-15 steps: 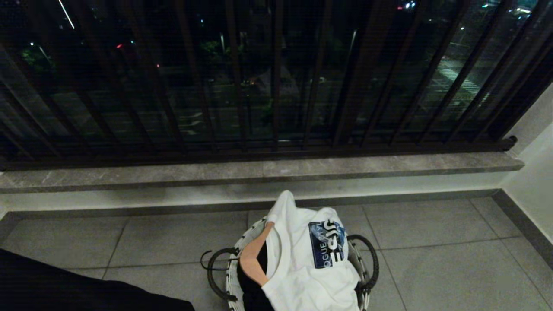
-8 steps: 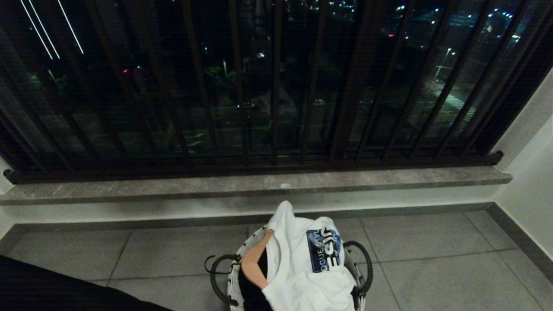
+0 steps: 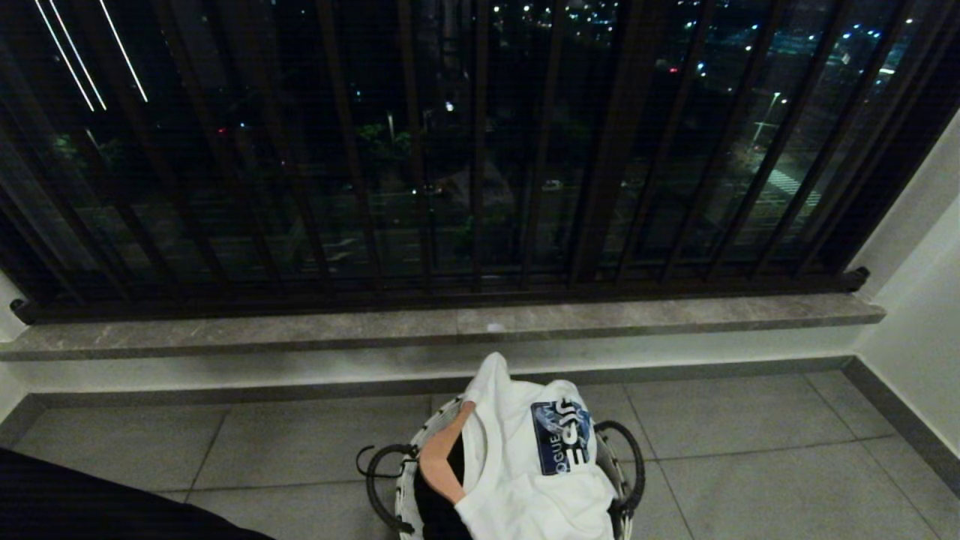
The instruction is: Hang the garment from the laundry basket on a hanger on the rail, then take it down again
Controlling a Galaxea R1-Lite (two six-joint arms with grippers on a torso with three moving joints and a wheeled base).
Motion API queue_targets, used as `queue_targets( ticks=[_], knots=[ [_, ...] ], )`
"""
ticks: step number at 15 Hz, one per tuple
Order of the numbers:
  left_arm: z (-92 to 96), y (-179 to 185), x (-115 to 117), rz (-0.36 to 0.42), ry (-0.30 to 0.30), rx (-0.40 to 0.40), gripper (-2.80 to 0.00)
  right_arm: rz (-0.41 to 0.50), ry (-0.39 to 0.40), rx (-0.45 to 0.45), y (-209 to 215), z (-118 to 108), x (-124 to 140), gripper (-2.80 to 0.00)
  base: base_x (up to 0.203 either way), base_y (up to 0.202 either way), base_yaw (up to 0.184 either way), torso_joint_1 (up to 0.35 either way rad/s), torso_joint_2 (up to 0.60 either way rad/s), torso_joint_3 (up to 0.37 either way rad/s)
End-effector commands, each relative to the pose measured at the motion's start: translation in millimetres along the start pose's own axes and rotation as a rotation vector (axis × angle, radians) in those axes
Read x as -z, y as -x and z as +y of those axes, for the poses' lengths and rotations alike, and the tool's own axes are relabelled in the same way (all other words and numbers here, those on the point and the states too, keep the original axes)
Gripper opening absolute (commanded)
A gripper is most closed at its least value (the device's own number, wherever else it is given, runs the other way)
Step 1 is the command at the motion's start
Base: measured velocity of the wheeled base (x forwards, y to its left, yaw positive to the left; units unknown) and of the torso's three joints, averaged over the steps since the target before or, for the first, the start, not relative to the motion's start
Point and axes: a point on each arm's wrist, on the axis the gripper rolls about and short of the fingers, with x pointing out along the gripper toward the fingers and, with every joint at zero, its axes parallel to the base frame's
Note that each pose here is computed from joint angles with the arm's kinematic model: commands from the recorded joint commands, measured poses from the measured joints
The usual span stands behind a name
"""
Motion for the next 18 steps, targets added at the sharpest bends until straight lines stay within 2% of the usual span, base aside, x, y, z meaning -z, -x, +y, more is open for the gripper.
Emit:
queue_targets(
  ticks=[1, 18],
  knots=[
    [0.1, 1.3, 0.8, 0.001, 0.0, 0.001, -2.8, -0.001, -0.001, 0.0, 0.0, 0.0, 0.0, -2.8, 0.0, 0.0, 0.0, 0.002, 0.0, 0.051],
    [1.0, -1.9, 3.6, 0.01, -0.019, 0.0, -2.8, -0.001, 0.0, 0.0, 0.0, 0.0, 0.0, -2.8, 0.0, 0.0, 0.0, 0.0, 0.0, 0.002]
  ],
)
